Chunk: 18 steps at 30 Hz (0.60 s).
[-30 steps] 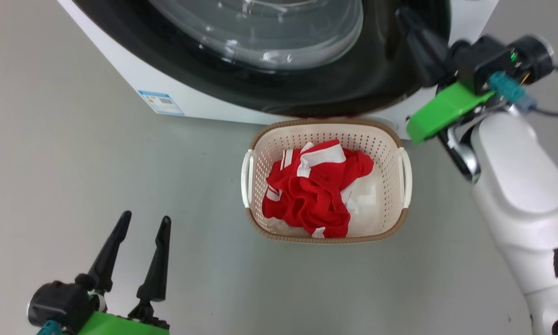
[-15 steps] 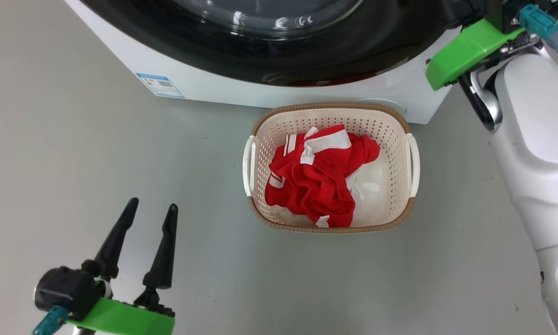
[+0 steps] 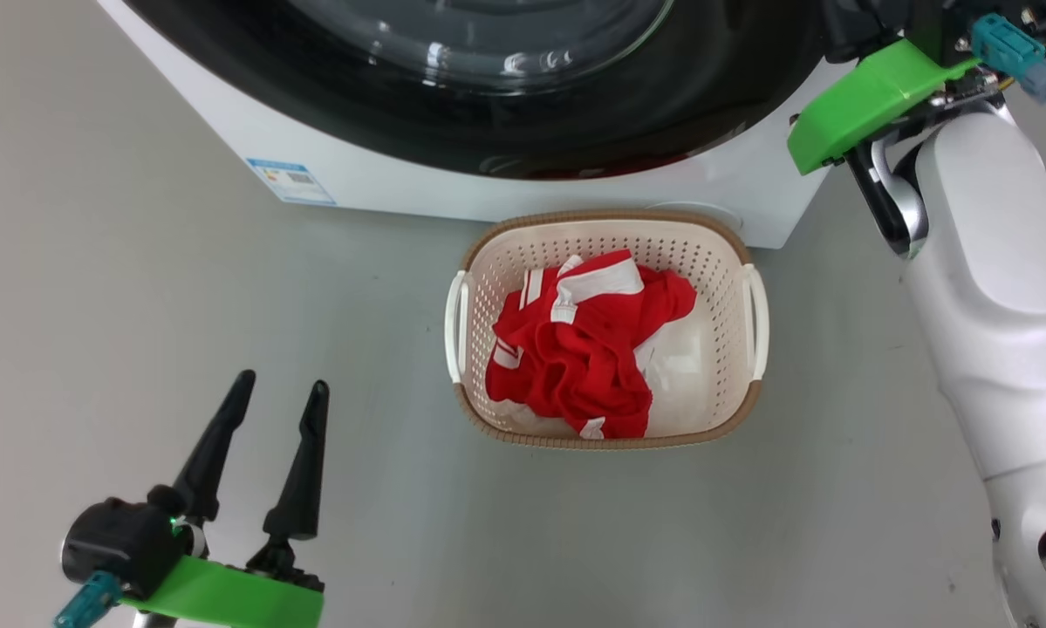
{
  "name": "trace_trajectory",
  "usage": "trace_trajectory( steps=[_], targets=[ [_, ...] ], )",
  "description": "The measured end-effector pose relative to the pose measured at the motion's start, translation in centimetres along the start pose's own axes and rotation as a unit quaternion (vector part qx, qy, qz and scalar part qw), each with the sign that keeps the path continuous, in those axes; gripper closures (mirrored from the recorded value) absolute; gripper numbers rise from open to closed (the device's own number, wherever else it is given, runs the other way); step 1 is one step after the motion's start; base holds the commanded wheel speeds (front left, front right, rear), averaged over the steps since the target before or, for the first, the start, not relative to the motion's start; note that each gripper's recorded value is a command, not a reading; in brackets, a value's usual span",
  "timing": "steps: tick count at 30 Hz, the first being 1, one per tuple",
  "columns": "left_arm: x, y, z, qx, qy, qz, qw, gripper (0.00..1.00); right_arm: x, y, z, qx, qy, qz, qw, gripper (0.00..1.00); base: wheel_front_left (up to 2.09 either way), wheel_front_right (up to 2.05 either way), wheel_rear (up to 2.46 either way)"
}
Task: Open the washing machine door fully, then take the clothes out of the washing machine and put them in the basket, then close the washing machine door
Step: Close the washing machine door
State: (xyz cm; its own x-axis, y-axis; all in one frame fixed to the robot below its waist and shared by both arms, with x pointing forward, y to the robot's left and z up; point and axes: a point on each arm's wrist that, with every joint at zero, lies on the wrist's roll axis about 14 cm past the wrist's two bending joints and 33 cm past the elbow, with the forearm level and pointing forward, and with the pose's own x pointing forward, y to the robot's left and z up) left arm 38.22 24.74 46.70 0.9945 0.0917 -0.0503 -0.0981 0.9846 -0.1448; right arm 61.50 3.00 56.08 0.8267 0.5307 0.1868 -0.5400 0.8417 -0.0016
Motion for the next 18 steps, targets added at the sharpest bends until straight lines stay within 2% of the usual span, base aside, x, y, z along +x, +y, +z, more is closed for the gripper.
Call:
trace_trajectory(
  steps=[1, 2, 3, 4, 10, 18],
  targets=[
    [0.0, -0.1, 0.2, -0.002, -0.003, -0.001, 1.000, 0.00, -0.2, -0.2, 0.3, 0.003, -0.003, -0.005, 1.000, 0.64, 0.00, 0.00, 0.00],
    [0.0, -0.1, 0.4, -0.004, -0.007, -0.001, 1.000, 0.00, -0.5, -0.3, 0.7, 0.006, -0.008, -0.010, 1.000, 0.54, 0.00, 0.00, 0.00],
    [0.0, 0.0, 0.7, -0.007, -0.012, 0.002, 1.000, 0.00, -0.9, -0.4, 1.0, 0.009, -0.012, -0.014, 1.000, 0.22, 0.00, 0.00, 0.00],
    [0.0, 0.1, 1.1, -0.010, -0.018, 0.005, 1.000, 0.00, -1.3, -0.4, 1.1, 0.011, -0.013, -0.015, 1.000, 0.01, 0.00, 0.00, 0.00],
    [-0.3, -0.8, 2.4, -0.042, -0.042, -0.006, 0.998, 0.00, -5.7, -0.7, 0.3, 0.028, -0.004, -0.040, 0.999, 0.00, 0.00, 0.00, 0.00],
    [-1.5, -1.9, 3.5, -0.058, -0.059, -0.025, 0.996, 0.00, -12.3, -1.4, 2.2, 0.033, -0.024, -0.087, 0.995, 0.00, 0.00, 0.00, 0.00]
  ],
)
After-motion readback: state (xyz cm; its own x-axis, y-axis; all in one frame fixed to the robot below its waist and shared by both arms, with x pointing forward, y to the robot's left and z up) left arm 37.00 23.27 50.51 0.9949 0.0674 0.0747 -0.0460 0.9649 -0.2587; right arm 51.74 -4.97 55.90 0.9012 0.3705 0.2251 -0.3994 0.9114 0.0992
